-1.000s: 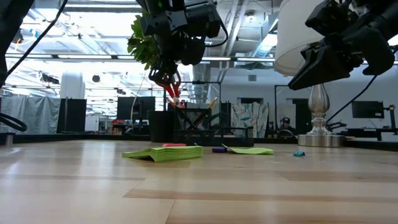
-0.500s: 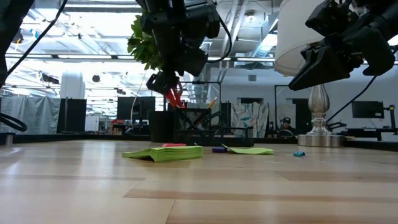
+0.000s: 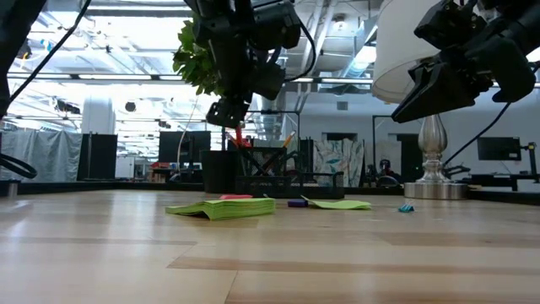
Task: Pick and place office supplies into organizer
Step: Put the bottom green sticky note into the desk organizer
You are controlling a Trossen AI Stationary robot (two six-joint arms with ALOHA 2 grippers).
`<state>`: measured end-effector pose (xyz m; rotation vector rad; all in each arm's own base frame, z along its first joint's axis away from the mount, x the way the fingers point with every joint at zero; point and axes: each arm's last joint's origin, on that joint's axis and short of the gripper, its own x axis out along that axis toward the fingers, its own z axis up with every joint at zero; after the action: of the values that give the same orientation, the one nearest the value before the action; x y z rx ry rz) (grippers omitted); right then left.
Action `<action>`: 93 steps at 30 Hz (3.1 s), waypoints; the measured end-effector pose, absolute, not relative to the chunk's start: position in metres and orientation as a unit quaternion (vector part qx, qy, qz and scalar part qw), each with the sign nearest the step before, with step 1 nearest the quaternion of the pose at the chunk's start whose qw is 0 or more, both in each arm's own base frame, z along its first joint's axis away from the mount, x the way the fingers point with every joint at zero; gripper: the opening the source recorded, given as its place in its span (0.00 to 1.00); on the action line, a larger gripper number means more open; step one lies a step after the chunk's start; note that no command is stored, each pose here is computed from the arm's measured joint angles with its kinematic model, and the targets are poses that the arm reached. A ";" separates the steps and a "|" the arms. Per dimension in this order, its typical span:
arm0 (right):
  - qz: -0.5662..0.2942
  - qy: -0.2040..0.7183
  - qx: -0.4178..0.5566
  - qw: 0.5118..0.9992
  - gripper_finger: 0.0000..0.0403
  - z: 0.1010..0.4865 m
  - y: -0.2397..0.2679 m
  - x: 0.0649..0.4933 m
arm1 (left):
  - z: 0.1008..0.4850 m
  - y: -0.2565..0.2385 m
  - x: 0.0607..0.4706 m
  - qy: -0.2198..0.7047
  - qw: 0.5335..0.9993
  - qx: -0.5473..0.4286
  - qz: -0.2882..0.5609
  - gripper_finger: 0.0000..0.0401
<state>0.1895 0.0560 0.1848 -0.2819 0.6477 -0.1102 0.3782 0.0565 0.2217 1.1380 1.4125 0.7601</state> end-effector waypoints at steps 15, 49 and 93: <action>-0.054 0.323 -0.140 0.934 0.17 0.184 0.056 0.189 | 0.228 0.023 0.379 0.565 0.482 0.550 0.383 0.54; -0.080 0.264 -0.055 0.960 0.17 0.193 0.055 0.196 | 0.283 -0.070 0.226 0.130 0.980 0.033 0.145 0.54; 0.070 0.234 0.035 0.969 0.17 0.160 0.071 0.274 | 0.145 -0.041 0.154 0.028 0.965 -0.174 0.196 0.54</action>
<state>0.2737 0.0708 0.1597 0.0710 0.4731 0.1408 0.1542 -0.0414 0.1451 -0.3512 0.0560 0.3967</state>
